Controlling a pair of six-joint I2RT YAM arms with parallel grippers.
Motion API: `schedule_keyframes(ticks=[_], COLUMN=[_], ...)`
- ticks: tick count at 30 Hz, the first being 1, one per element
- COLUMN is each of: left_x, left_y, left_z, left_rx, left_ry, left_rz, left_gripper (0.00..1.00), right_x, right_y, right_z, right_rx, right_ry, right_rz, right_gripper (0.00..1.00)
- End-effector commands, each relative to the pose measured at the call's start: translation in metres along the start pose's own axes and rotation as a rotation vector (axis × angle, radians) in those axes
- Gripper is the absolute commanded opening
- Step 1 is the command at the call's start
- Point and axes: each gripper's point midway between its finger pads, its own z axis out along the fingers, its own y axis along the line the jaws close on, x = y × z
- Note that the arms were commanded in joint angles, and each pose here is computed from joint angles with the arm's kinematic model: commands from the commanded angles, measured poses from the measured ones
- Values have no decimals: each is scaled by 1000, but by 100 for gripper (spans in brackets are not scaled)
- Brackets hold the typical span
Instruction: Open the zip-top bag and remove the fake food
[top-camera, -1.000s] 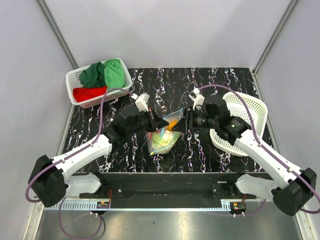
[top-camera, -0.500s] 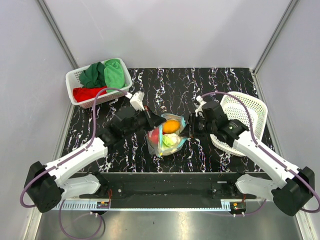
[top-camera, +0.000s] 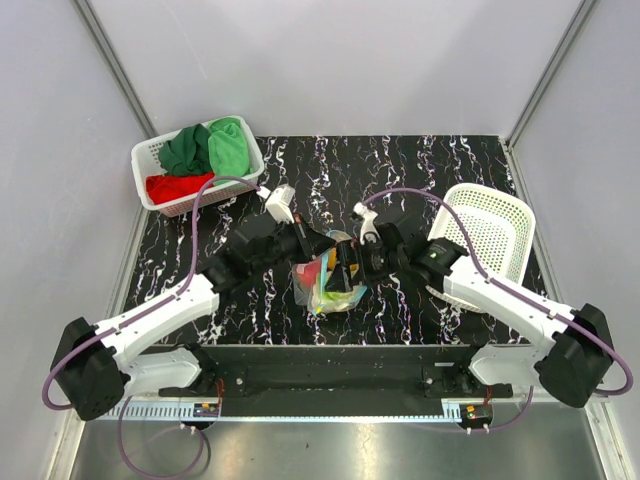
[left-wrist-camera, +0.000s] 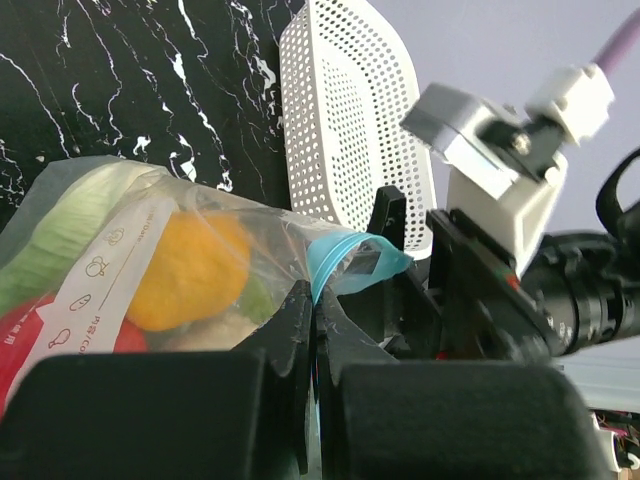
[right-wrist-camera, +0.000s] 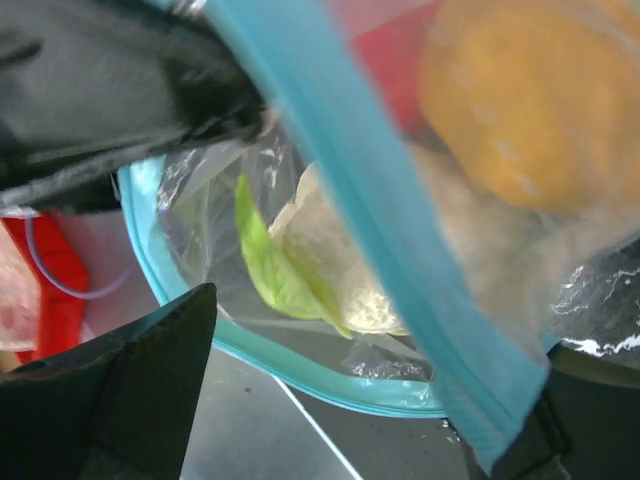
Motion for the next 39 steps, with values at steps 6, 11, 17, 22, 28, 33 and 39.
schedule_keyframes(ticks=[6,11,17,22,28,33,39], left_x=[-21,-17,-16,-6,11,3,-9], left_y=[-21,-12,2,22,46,55,57], left_z=[0,0,-1,0,1,-9,-13], left_rx=[69,45,-12,-63,-109,-168,-191], left_ry=[-87,-89,-98,-86,-59,-94,-109], left_rz=[7,-2,37,67,85,108,129], left_gripper=[0,0,0,0,0,0,0], right_x=[17,-4,-8,-34,-72,-74,-71], right_y=[-43,-65,-23,11,51,88,117], right_z=[37,46,31,-2,-31,-60,-107], right_rx=[183,308,149,107,51,-83,-188], right_ry=[-31,-172,-181,-247,-332,-335,-370], right_rz=[-174,-178,-127,-79,-59,-34,-46], right_gripper=[100,61,18,0,0,0,0])
